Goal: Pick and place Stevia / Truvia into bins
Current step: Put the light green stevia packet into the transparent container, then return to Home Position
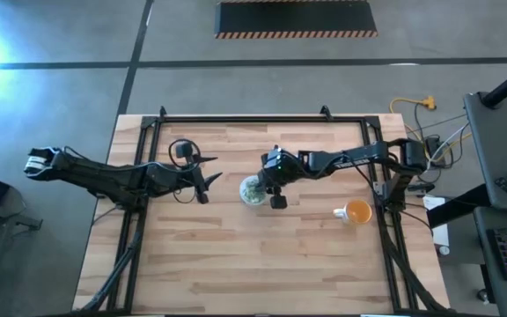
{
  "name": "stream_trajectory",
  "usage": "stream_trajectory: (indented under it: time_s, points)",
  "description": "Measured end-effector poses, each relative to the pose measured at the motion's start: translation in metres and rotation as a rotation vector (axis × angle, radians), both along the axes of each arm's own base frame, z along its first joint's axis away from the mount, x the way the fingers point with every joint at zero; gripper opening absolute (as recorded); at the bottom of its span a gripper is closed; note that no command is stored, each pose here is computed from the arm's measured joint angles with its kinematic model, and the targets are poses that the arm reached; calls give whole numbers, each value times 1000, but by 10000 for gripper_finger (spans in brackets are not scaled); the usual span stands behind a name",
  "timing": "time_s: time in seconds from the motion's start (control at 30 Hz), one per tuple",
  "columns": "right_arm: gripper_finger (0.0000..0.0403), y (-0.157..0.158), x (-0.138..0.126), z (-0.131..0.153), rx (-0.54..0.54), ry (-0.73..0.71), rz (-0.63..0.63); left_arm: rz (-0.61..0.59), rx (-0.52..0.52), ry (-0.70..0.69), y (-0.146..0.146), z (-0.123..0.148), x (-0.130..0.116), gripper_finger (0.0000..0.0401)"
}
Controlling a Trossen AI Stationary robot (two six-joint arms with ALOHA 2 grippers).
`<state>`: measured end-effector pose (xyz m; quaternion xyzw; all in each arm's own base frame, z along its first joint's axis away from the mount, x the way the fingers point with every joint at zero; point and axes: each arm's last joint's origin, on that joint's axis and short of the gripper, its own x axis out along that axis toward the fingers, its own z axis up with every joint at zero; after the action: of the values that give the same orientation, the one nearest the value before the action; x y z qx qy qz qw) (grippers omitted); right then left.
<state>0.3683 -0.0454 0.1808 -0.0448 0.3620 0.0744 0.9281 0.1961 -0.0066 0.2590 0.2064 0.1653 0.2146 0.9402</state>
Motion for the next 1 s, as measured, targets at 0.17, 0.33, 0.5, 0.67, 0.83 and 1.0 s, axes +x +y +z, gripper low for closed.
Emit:
stream_trajectory:
  time_s: [0.17,0.33,0.5,0.67,0.83,1.0]
  points:
    - [102,1,-1,8,14,16,-5,8,-34,-13,-1,-3,6,208]
    - [134,4,-6,28,20,35,-1,7,-34,9,-1,-7,9,208]
    - [147,12,-18,56,46,19,3,-7,-87,-62,-2,-1,7,208]
    - [146,21,-48,84,15,-32,45,-180,-138,-171,-5,18,-11,208]
    - [139,25,-92,102,13,-166,34,-273,-178,-310,-4,17,-38,208]
    - [133,31,-139,106,1,-450,29,-302,-212,-411,-2,-9,-57,208]
